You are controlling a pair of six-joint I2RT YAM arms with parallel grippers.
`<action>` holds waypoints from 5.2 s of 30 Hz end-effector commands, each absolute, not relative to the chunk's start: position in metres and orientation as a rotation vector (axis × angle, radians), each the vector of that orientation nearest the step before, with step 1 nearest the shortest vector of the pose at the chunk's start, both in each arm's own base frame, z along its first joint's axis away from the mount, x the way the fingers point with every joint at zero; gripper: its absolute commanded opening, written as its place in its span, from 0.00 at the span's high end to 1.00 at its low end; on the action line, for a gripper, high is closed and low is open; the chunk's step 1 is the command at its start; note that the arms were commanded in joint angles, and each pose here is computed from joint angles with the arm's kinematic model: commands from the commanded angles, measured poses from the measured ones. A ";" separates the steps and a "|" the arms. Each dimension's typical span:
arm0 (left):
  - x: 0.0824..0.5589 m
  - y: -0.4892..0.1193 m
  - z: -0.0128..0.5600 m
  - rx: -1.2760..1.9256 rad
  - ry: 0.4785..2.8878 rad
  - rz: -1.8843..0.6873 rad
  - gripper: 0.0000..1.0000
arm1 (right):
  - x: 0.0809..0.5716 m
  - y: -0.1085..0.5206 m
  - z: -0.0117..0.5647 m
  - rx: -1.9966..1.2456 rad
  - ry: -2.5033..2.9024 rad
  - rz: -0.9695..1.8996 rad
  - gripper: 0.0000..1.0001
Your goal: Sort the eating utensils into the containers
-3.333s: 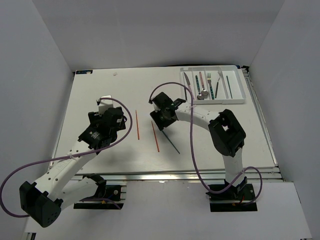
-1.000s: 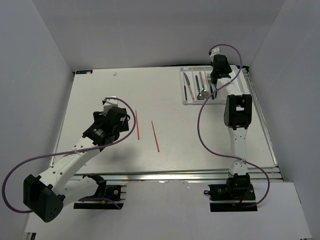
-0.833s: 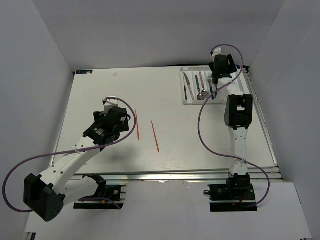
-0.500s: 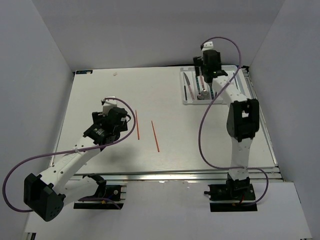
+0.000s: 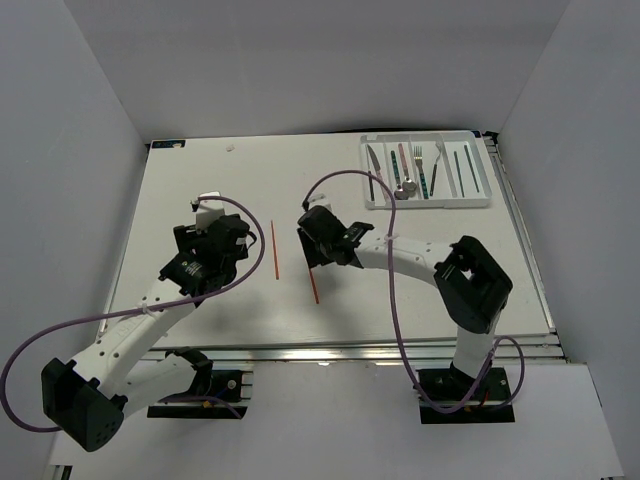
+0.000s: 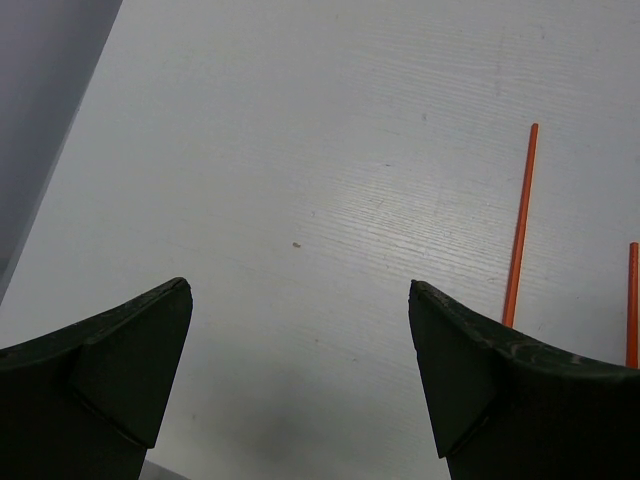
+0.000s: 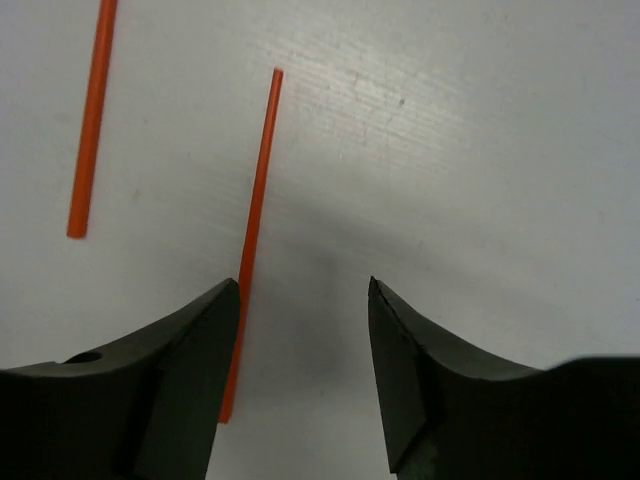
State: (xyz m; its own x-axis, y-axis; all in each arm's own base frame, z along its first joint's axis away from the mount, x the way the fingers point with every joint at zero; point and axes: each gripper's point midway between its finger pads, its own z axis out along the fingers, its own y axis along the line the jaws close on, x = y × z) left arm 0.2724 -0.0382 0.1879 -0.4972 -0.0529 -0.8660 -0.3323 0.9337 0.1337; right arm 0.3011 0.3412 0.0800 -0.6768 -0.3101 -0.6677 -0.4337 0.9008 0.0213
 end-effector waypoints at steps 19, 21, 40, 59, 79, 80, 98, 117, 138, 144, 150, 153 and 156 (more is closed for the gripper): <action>0.274 -0.045 0.194 -0.260 2.073 0.287 0.02 | 0.227 0.362 0.022 -0.684 2.589 0.161 0.60; 0.274 -0.046 0.194 -0.258 2.076 0.283 0.02 | 0.224 0.357 0.009 -0.693 2.618 0.123 0.63; 0.274 -0.051 0.192 -0.235 2.085 0.250 0.02 | 0.323 0.294 0.084 -0.625 2.519 0.204 1.00; 0.277 -0.057 0.188 -0.205 2.106 0.233 0.02 | 0.626 -0.058 0.136 -0.143 2.199 -0.656 1.00; 0.320 -0.125 0.177 -0.276 2.189 -0.027 0.02 | 0.589 -0.034 0.217 0.067 2.173 -0.266 0.46; 0.328 -0.131 0.174 -0.273 2.198 -0.031 0.02 | 0.579 -0.024 0.223 0.099 2.179 -0.190 0.44; 0.395 -0.170 0.055 -0.238 2.585 0.030 0.35 | 0.305 0.183 0.166 -0.166 2.187 0.681 0.11; 0.313 -0.149 -0.015 -0.213 2.813 0.091 1.00 | 0.268 0.202 0.152 -0.282 2.188 0.837 0.11; 0.309 -0.244 0.104 -0.223 2.455 -0.608 1.00 | 0.223 0.352 0.118 -0.364 2.009 1.492 0.11; 0.304 -0.258 0.127 -0.221 2.396 -0.703 1.00 | 0.233 0.371 0.121 -0.332 1.987 1.509 0.13; 0.295 -0.264 0.128 -0.203 2.394 -0.720 1.00 | 0.238 0.382 0.119 -0.329 1.988 1.528 0.32; 0.294 -0.266 0.130 -0.199 2.386 -0.738 1.00 | 0.240 0.386 0.120 -0.340 1.982 1.538 0.55; 0.296 -0.265 0.137 -0.193 2.371 -0.735 1.00 | 0.242 0.384 0.121 -0.339 1.966 1.516 0.80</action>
State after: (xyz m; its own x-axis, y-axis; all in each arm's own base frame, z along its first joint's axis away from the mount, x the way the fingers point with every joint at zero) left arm 0.2951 -0.2606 0.1110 -0.8119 -0.2903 -0.5065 0.0107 0.8600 -0.5101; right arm 0.2334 0.3757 0.0964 -0.8205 0.1242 -0.5581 -0.4888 0.3540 0.7974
